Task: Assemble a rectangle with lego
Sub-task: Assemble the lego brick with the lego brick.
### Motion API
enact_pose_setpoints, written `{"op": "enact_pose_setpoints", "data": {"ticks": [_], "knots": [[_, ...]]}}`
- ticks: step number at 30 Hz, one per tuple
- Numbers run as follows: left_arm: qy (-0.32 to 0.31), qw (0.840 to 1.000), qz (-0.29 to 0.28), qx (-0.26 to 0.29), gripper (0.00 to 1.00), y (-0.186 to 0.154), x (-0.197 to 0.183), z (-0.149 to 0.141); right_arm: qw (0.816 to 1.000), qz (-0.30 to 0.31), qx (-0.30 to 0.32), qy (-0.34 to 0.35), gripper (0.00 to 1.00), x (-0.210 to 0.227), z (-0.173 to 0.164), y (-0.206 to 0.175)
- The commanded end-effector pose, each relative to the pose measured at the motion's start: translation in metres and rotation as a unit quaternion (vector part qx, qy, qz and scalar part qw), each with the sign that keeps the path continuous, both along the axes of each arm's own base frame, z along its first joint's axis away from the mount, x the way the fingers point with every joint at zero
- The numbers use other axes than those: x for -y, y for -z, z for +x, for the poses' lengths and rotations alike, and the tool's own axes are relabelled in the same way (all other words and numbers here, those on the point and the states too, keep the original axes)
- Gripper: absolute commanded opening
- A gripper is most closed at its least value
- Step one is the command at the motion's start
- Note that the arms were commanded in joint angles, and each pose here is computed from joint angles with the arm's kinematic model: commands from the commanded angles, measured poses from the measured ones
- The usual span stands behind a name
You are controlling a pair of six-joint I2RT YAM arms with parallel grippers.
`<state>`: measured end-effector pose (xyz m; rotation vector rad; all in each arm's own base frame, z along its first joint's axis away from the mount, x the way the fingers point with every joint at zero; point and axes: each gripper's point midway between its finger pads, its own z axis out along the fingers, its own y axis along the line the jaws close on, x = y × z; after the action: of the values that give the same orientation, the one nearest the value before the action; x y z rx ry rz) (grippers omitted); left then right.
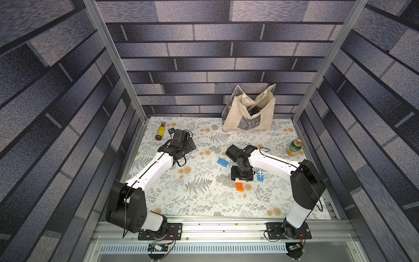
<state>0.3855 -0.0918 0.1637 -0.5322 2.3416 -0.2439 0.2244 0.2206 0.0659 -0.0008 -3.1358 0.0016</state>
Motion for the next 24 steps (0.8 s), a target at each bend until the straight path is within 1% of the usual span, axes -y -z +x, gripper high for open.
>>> {"op": "enact_pose_setpoints", "data": {"ticks": [1,24], "knots": [[-0.005,1.000,-0.004,-0.002,1.00,-0.001,-0.002,-0.001,1.000,-0.016,-0.009,0.004,0.17,0.003,-0.004,0.005],[-0.001,1.000,-0.006,-0.004,1.00,0.000,0.001,0.000,1.000,-0.022,-0.009,0.011,0.17,0.000,0.001,0.016]]}}
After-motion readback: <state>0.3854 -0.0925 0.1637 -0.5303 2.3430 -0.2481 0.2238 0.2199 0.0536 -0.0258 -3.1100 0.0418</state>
